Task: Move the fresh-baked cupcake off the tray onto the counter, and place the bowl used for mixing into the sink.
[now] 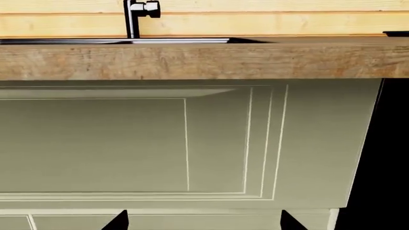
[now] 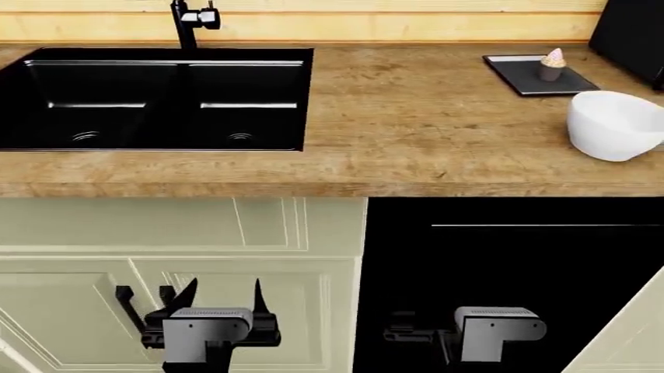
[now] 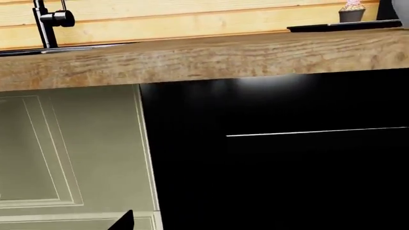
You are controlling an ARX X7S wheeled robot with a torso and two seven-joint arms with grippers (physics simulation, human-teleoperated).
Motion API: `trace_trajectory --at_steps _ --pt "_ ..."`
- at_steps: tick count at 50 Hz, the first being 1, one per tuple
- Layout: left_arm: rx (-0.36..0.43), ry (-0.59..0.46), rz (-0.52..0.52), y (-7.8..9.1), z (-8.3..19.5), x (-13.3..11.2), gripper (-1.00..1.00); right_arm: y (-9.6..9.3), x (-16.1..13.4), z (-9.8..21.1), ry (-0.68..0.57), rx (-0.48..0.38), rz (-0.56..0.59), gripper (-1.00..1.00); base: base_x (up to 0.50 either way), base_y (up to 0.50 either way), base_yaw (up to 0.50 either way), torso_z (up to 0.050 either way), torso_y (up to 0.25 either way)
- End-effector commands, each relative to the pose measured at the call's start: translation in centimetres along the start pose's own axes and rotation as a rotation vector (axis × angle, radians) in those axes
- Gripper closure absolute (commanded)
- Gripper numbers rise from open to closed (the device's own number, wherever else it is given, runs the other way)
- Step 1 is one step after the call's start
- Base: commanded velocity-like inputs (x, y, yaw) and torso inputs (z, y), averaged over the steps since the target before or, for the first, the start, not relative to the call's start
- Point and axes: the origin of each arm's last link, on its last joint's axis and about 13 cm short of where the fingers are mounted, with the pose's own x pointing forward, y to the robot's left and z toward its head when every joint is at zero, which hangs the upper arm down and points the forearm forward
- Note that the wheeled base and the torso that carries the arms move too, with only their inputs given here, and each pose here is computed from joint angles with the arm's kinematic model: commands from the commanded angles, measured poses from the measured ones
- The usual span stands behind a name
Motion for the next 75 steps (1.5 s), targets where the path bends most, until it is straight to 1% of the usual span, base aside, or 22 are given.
trace_trajectory --at_steps 1,7,14,75 --pt "0.0 0.001 -0.001 -0.03 -0.01 0.02 -1.0 0.12 0.48 0.08 0.0 0.001 0.0 -1.0 0.0 -0.25 0.0 0.0 0.0" --pt "0.0 0.001 -0.001 -0.05 -0.01 0.05 -1.0 0.01 0.06 0.04 -0.001 0.002 -0.001 -1.0 0.0 -0.25 0.0 0.0 0.0" --pt "0.0 0.001 -0.001 -0.09 -0.01 0.14 -1.0 0.1 0.49 0.09 0.0 0.003 -0.001 -1.0 0.0 -0.24 0.0 0.0 0.0" --pt "0.001 -0.001 0.003 0.05 0.03 -0.07 -1.0 0.1 0.49 0.14 -0.001 0.006 -0.002 -1.0 0.0 -0.22 0.0 0.0 0.0"
